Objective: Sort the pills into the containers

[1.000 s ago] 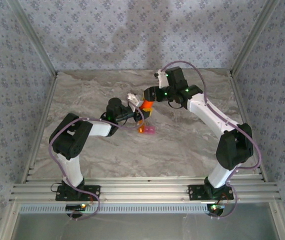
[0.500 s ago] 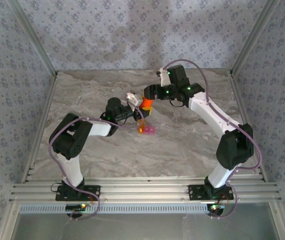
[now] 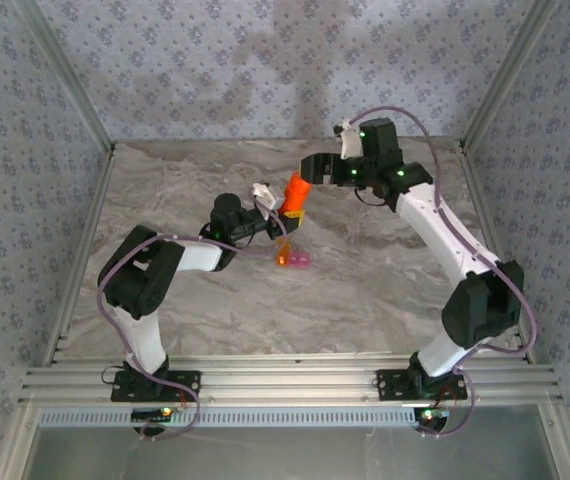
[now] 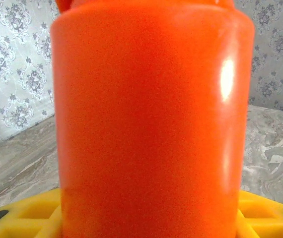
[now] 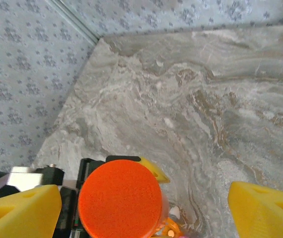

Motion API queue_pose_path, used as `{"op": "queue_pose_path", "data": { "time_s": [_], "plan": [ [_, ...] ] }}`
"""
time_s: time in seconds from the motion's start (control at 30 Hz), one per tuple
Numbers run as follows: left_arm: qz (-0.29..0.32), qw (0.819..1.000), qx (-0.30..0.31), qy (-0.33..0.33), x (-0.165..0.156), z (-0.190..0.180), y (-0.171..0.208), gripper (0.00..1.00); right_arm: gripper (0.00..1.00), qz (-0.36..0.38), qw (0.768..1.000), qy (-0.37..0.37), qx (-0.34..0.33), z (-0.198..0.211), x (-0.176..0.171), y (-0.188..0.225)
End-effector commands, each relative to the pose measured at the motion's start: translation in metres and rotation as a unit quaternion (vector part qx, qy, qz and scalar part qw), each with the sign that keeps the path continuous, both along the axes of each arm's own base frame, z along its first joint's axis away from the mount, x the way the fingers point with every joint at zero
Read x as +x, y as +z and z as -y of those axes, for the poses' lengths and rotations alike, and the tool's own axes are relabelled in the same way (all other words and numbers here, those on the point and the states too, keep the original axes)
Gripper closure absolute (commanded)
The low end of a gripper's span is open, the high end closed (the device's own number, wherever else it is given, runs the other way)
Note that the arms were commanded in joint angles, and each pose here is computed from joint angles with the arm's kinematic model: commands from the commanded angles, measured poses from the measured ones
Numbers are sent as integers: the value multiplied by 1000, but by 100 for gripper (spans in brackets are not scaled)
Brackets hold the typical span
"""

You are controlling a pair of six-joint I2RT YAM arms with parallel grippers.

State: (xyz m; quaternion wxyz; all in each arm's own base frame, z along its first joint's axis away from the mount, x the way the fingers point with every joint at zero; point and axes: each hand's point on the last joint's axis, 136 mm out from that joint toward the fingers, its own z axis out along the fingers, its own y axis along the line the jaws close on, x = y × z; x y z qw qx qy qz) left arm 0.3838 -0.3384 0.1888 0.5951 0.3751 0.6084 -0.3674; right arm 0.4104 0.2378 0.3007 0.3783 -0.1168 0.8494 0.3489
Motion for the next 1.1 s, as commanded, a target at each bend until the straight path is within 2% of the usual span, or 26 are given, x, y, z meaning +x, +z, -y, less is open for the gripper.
{"op": "queue_pose_path", "data": {
  "time_s": [0.0, 0.17, 0.43, 0.8, 1.07],
  "plan": [
    [26, 999, -22, 0, 5, 1, 20, 100, 11, 17, 1000, 11, 22, -1, -7, 17],
    [26, 999, -22, -1, 5, 1, 21, 100, 15, 12, 1000, -6, 17, 4, -2, 15],
    [28, 999, -21, -2, 4, 1, 21, 100, 29, -19, 999, -28, 8, 9, 17, -1],
    [28, 999, -23, -1, 4, 1, 22, 100, 38, -44, 999, -7, -20, -10, 10, -26],
    [28, 999, -25, 0, 5, 1, 23, 100, 39, -57, 998, 3, -35, -16, 0, -41]
  ]
}}
